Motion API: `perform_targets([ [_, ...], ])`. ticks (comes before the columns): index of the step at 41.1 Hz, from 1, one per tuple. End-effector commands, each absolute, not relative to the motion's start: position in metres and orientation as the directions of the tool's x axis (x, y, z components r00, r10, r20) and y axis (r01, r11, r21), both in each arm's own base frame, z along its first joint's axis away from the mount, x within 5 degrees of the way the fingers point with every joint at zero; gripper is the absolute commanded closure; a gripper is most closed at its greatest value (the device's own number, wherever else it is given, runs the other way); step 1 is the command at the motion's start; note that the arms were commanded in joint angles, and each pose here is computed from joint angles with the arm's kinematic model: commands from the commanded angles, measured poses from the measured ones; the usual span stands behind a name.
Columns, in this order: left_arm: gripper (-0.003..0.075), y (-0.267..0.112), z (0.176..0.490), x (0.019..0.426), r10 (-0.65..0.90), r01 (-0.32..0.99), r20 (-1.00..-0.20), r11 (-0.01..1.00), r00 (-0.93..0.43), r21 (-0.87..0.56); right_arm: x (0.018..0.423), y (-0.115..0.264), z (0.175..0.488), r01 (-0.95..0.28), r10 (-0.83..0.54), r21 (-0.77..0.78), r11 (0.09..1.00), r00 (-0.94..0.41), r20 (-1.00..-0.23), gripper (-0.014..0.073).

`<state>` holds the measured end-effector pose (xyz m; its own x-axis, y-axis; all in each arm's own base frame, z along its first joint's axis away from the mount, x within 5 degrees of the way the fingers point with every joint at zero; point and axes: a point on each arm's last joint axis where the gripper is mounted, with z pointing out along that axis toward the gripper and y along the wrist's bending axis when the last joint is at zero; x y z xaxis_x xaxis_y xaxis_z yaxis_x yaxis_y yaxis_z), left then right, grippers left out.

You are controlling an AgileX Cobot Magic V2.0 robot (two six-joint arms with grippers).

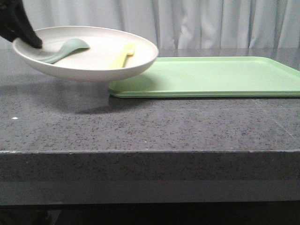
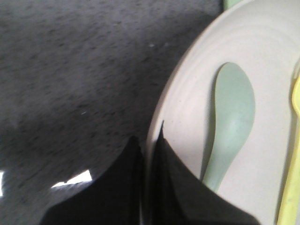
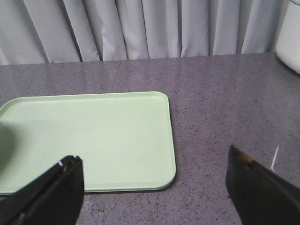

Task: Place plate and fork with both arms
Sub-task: 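Lift the plate with the left gripper and carry it onto the green tray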

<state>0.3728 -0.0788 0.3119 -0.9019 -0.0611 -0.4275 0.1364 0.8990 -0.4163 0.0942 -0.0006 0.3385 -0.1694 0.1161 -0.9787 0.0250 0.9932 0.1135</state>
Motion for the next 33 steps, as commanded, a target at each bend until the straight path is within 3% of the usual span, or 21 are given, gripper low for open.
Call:
perform_targets([
  [1,0.0738,-0.118,0.344,0.382,-0.095,0.203,-0.509,0.843,-0.856,-0.498,0.095,-0.001,0.356,0.022,0.113,0.112,0.993,-0.070,-0.991,-0.0041],
  [16,0.0738,-0.229,0.337,0.427,-0.013,0.320,-0.505,0.760,-0.863,-0.566,0.095,-0.001,0.356,0.022,0.113,0.112,0.993,-0.072,-0.991,-0.0041],
  [27,0.0736,-0.251,0.318,0.442,-0.042,0.267,-0.444,0.746,-0.895,-0.610,0.095,-0.001,0.356,0.022,0.113,0.112,0.993,-0.074,-0.991,-0.0041],
  [33,0.0707,-0.254,0.316,0.442,-0.039,0.272,-0.452,0.751,-0.891,-0.602,0.095,-0.001,0.356,0.022,0.113,0.112,0.993,-0.074,-0.991,-0.0041],
])
